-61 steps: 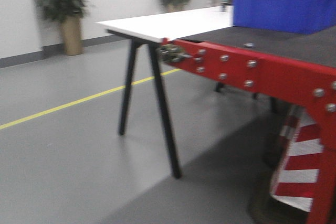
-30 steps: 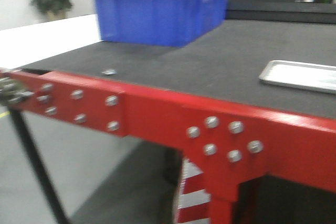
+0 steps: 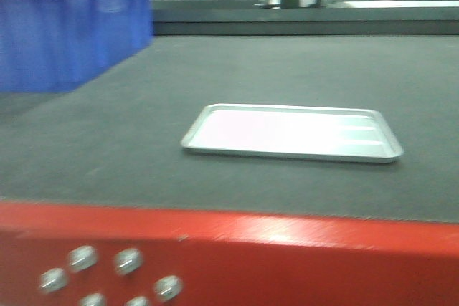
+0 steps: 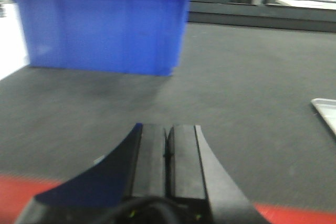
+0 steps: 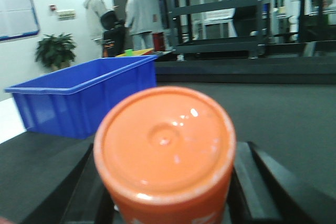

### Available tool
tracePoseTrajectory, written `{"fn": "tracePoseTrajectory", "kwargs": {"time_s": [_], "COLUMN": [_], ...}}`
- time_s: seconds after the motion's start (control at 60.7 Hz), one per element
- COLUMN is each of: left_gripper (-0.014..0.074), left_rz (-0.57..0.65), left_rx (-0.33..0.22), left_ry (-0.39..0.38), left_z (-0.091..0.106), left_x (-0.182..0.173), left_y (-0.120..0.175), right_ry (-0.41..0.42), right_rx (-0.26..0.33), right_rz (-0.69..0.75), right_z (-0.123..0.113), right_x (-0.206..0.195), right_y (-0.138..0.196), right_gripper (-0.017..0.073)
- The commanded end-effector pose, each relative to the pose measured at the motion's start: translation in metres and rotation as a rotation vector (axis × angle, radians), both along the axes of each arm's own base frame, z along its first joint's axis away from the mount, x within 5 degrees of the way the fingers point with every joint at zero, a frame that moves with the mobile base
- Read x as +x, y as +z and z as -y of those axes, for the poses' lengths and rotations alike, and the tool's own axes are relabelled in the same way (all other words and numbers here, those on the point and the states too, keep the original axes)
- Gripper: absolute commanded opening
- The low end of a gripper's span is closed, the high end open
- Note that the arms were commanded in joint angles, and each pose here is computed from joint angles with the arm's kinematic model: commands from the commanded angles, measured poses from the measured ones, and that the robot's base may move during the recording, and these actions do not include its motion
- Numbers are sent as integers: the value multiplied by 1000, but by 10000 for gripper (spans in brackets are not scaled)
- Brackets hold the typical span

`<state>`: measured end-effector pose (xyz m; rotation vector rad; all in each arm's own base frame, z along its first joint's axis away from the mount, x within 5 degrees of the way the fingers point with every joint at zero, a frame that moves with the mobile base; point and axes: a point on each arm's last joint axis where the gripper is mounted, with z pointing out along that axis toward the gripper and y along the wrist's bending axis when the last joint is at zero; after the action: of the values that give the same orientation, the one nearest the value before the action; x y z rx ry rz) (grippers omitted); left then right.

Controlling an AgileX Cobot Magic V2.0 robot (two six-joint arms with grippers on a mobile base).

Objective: Grab orange capacitor from left shelf to right conveyor

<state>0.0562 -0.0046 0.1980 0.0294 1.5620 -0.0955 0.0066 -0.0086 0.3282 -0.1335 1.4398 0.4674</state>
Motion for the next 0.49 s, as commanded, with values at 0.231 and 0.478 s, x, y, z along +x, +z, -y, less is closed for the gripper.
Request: {"fn": "tracePoseTrajectory", "kwargs": {"time_s": [0.231, 0.478], "left_gripper": [-125, -125], "left_rz": [67, 67], "left_rx": [-12, -12], "left_ry": [-1, -1], "left_z": [0, 0], "left_x": [0, 0], "left_y": [0, 0], "right_ry": [10, 16], "right_rx": [21, 30], "right_rz": [107, 131], "right_z": [0, 0], "right_x": [-4, -5], "right_y": [16, 18], "right_gripper": [49, 49]}}
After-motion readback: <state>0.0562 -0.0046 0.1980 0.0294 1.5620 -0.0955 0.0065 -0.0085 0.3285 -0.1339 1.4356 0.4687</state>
